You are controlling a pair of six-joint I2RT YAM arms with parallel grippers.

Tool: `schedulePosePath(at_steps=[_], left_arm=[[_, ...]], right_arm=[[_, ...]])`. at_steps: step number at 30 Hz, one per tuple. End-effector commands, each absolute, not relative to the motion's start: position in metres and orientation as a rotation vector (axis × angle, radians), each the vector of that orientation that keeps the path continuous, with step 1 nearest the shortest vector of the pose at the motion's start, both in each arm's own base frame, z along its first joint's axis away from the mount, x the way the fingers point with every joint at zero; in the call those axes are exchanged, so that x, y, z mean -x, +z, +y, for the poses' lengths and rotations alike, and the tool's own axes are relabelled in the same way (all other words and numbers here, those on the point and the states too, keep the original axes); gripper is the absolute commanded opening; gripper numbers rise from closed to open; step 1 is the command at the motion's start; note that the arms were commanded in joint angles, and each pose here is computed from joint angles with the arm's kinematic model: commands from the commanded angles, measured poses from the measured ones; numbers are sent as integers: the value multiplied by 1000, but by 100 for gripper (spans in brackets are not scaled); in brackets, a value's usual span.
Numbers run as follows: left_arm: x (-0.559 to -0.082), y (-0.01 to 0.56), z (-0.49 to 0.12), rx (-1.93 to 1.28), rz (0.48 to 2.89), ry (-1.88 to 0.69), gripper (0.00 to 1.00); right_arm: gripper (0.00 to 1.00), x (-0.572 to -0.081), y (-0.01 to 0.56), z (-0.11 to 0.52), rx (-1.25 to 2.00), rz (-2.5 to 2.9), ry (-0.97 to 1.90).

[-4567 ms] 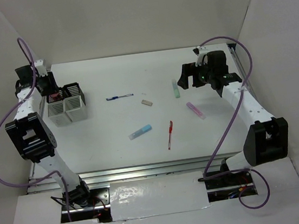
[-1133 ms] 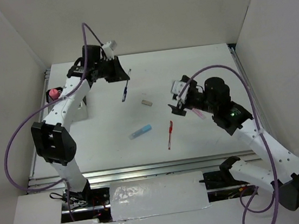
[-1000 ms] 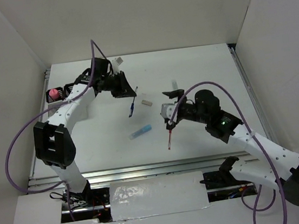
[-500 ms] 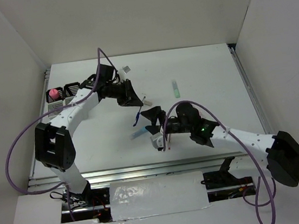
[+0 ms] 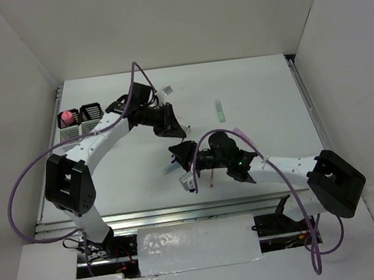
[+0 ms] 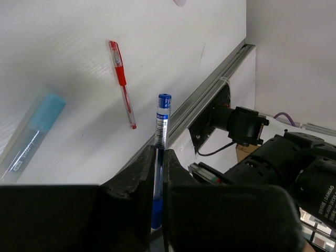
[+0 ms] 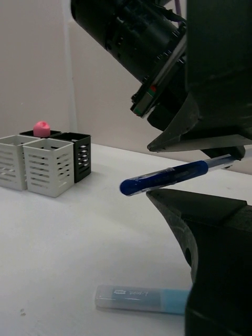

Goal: Sort the stationery into containers
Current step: Pick up the pen from the center of the board, then place the pen in the storage box.

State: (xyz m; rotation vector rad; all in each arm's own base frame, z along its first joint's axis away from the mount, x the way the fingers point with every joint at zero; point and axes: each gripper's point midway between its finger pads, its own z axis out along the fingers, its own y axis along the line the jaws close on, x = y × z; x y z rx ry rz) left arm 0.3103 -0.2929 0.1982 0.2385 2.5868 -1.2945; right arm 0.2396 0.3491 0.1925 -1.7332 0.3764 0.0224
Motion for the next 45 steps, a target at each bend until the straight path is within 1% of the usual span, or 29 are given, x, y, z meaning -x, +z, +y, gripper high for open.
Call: schedulePosePath(at_steps=[1,6,10,11,12,13,14,16,17,18,19,20,21,23,24,25,26,27,28,29,30,31,33,34,37,42,45], left_arm=[[-299,227,-292,-326,2486,-1338,2],[-291,228,-292,-338,2480,-1364,2],[-289,230,-290,-351,2469,-1363,1],[-289,230,-291,-353,2467,-1371,9],[-287,232,-291,-362,2457,-1383,19],[-288,236,-293,-389,2426,-1399,30],[-288,237,-293,-390,2418,-1394,51],[-288,242,-291,-405,2393,-1382,67],[-293,242,-288,-395,2386,-1343,87],[-299,250,-283,-383,2358,-1308,97],[-306,257,-279,-374,2328,-1279,99],[-315,266,-270,-352,2289,-1221,99],[-334,276,-253,-289,2245,-1166,99],[-362,306,-232,-209,2086,-1124,99],[-367,317,-209,-154,2011,-1104,99],[-375,345,-202,-153,1865,-1123,99],[-366,347,-194,-141,1828,-1135,99],[-366,359,-184,-134,1767,-1149,99],[-363,361,-181,-147,1736,-1161,80],[-356,366,-180,-183,1683,-1178,72],[-349,368,-178,-226,1661,-1212,67],[-346,371,-179,-216,1649,-1244,68],[-338,385,-180,-260,1574,-1257,72],[-331,392,-183,-300,1532,-1260,73],[-312,412,-203,-454,1427,-1275,73],[-305,424,-226,-532,1395,-1275,78],[-303,431,-233,-547,1374,-1295,78]], right_arm=[[40,-251,215,348,1651,331,-78],[42,-267,217,336,1630,368,-136],[41,-273,220,329,1621,386,-147],[36,-272,218,329,1628,391,-133],[21,-271,220,329,1624,394,-126],[10,-269,222,329,1617,386,-116],[0,-267,226,329,1602,376,-112],[0,-261,233,330,1562,349,-92],[0,-256,234,328,1548,344,-80],[0,-253,237,328,1533,350,-54],[0,-249,241,328,1521,344,-39],[0,-244,248,326,1501,342,-29],[0,-240,250,326,1486,374,17],[0,-236,265,322,1441,418,59],[0,-236,268,322,1396,515,155],[0,-242,289,317,1320,589,178],[0,-247,299,316,1260,671,234],[0,-254,296,312,1164,874,393],[0,-263,326,311,1068,936,455],[0,-271,334,309,997,1026,523],[0,-276,340,308,947,1102,603],[0,-287,347,305,850,1234,727],[0,-284,351,310,812,1308,872],[0,-287,360,312,735,1358,968],[0,-284,369,319,680,1407,1111],[0,-275,366,332,725,1415,1185],[0,-271,359,337,747,1437,1218]])
